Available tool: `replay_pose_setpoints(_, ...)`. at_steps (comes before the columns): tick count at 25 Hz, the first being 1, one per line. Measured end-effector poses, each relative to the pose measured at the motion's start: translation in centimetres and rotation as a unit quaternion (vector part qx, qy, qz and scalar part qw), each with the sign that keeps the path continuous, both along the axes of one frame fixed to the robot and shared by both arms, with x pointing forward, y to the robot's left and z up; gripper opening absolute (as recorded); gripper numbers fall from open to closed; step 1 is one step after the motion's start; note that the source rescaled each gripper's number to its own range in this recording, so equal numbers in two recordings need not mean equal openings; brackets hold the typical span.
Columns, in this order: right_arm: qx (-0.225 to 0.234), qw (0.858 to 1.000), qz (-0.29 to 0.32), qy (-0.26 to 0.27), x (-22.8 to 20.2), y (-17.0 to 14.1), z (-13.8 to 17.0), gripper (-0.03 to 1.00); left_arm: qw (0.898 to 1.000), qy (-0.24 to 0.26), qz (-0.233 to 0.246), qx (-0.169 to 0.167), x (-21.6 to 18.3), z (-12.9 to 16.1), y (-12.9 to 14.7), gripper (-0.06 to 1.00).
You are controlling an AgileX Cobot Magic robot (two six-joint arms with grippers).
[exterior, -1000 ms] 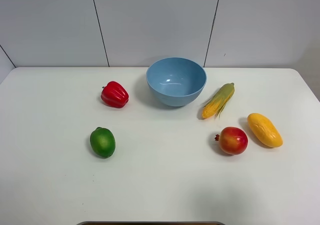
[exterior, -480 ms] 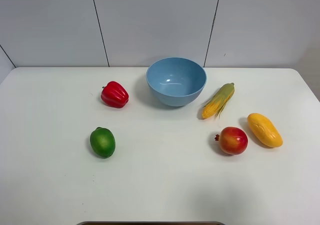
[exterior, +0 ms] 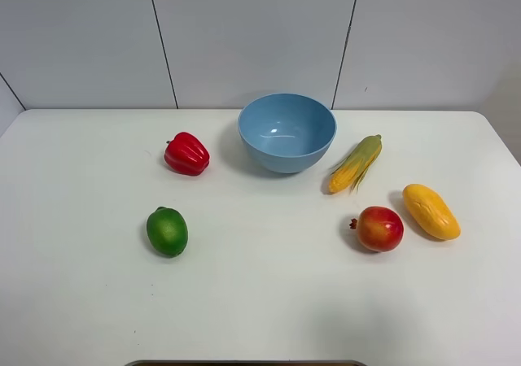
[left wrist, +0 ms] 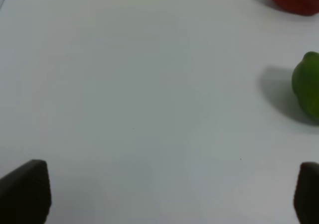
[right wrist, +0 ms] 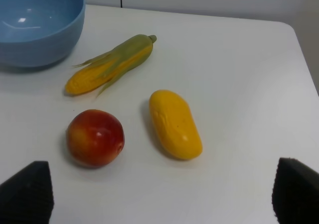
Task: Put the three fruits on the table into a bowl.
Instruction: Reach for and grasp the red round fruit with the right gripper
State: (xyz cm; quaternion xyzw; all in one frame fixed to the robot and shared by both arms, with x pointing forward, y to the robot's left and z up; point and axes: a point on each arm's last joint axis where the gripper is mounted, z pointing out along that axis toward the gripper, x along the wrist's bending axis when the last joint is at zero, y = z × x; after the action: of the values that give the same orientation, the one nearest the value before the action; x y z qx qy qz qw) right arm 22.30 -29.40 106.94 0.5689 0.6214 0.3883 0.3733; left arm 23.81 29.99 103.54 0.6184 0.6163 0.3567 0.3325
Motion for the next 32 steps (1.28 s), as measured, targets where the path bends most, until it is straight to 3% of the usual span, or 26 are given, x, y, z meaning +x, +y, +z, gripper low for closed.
replay_pose_setpoints(7, 0.002, 0.996, 0.000, 0.085, 3.0, 0.0, 0.3, 0.68, 1.000, 0.000, 0.000, 0.000, 0.0, 0.0, 0.0, 1.00)
replay_pose_setpoints(16, 0.008, 0.982, 0.006, 0.190, 9.1, 0.3, 3.2, 0.68, 1.000, 0.000, 0.000, 0.000, 0.0, 0.0, 0.0, 1.00)
replay_pose_setpoints(23, 0.007, 0.964, 0.006, 0.264, 14.1, 0.3, 3.4, 0.68, 1.000, 0.000, 0.000, 0.000, 0.0, 0.0, 0.0, 1.00)
replay_pose_setpoints(32, -0.007, 0.936, 0.022, 0.352, 19.1, 0.3, 1.2, 0.68, 1.000, 0.000, 0.000, 0.000, 0.0, 0.0, 0.0, 1.00)
